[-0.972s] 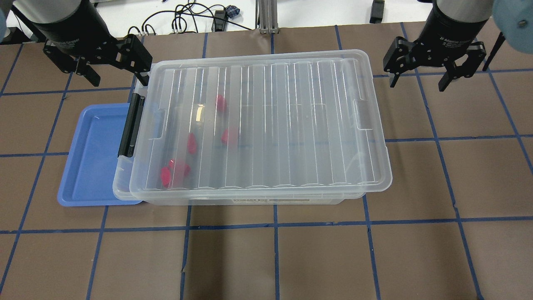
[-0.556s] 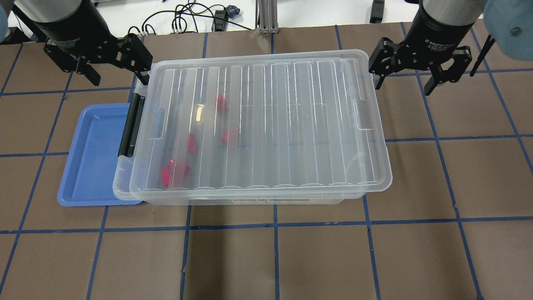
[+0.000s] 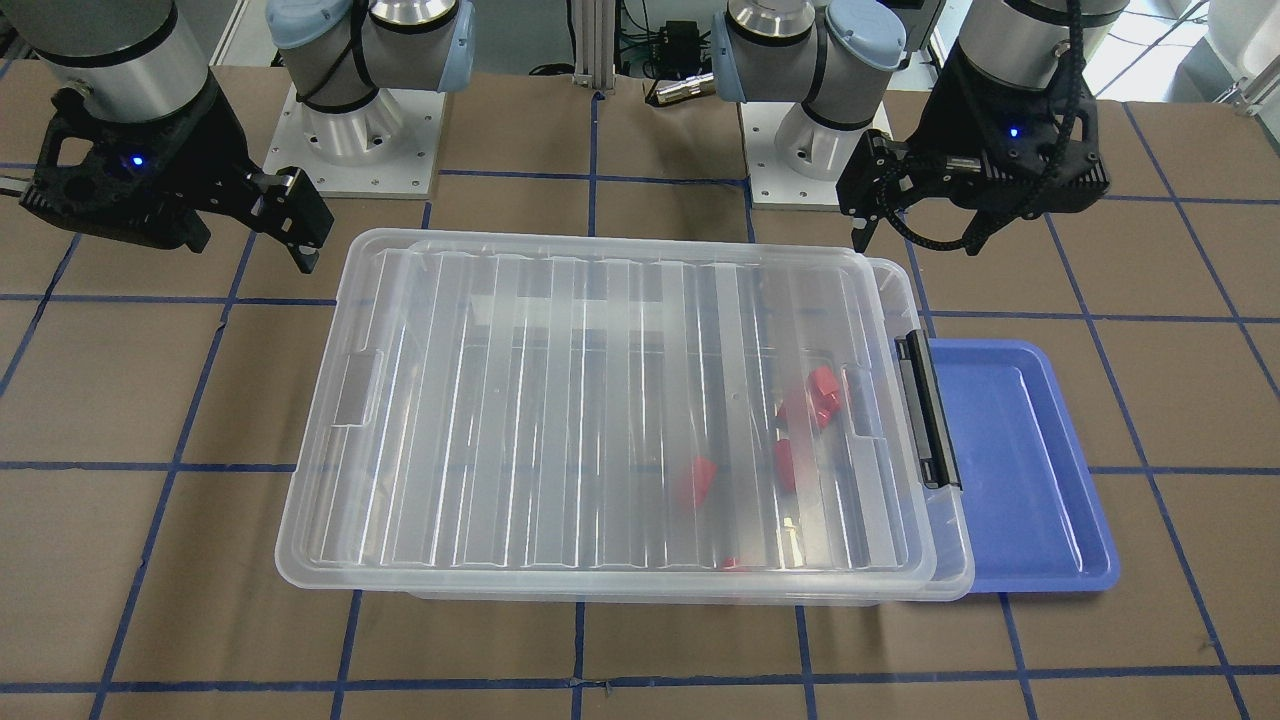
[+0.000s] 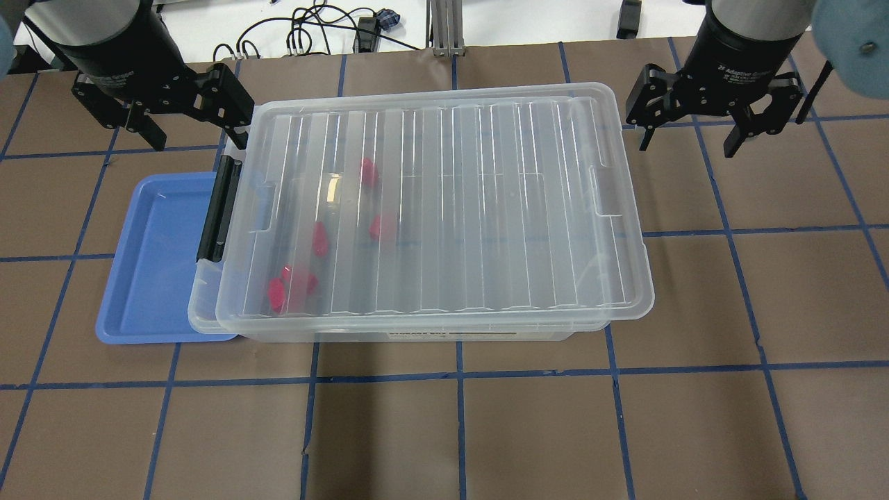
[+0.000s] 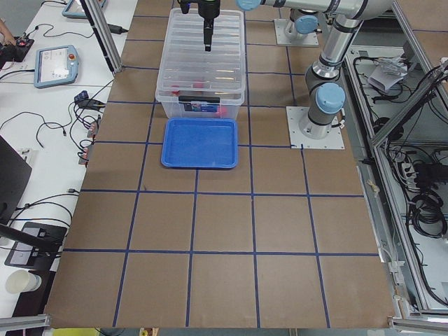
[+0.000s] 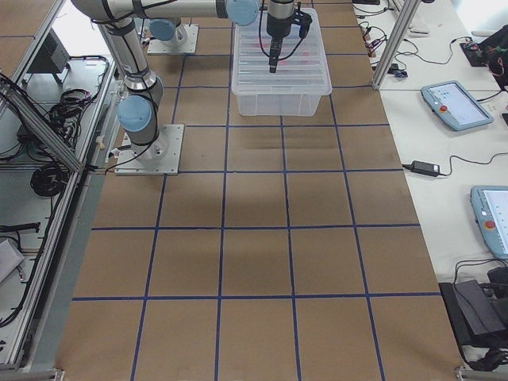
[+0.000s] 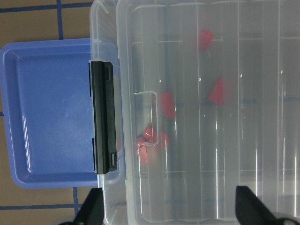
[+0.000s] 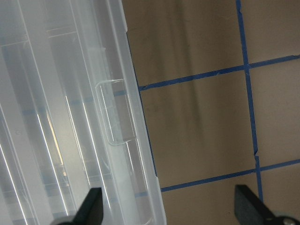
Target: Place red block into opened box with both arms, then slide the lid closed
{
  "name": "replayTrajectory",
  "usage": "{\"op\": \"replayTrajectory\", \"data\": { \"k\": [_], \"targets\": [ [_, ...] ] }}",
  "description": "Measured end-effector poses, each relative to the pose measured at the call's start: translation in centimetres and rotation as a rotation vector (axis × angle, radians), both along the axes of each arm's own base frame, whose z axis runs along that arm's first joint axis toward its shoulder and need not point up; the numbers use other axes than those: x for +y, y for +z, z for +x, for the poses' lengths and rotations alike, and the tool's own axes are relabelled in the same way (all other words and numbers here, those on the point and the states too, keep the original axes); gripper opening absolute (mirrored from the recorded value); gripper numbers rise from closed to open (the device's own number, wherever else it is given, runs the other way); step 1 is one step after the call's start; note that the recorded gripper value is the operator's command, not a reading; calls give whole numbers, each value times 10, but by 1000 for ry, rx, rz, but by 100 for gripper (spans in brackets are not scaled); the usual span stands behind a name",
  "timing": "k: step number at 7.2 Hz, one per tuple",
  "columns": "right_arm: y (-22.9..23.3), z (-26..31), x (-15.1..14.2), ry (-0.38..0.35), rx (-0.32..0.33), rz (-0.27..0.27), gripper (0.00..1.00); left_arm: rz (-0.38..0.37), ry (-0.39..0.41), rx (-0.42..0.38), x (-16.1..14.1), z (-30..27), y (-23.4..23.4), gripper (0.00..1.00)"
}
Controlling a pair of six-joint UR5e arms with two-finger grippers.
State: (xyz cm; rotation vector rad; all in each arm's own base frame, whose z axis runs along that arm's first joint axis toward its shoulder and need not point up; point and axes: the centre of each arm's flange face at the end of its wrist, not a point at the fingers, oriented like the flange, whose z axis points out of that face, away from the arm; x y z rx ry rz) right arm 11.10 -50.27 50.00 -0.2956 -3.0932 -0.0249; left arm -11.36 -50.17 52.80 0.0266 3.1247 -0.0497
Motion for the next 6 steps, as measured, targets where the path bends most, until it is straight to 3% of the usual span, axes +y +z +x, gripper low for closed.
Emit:
{"op": "replayTrajectory", "data": {
  "k": [6],
  "targets": [
    [5, -1, 5, -5, 11, -12, 100, 1, 6, -2, -11, -28, -18, 100]
  ]
}}
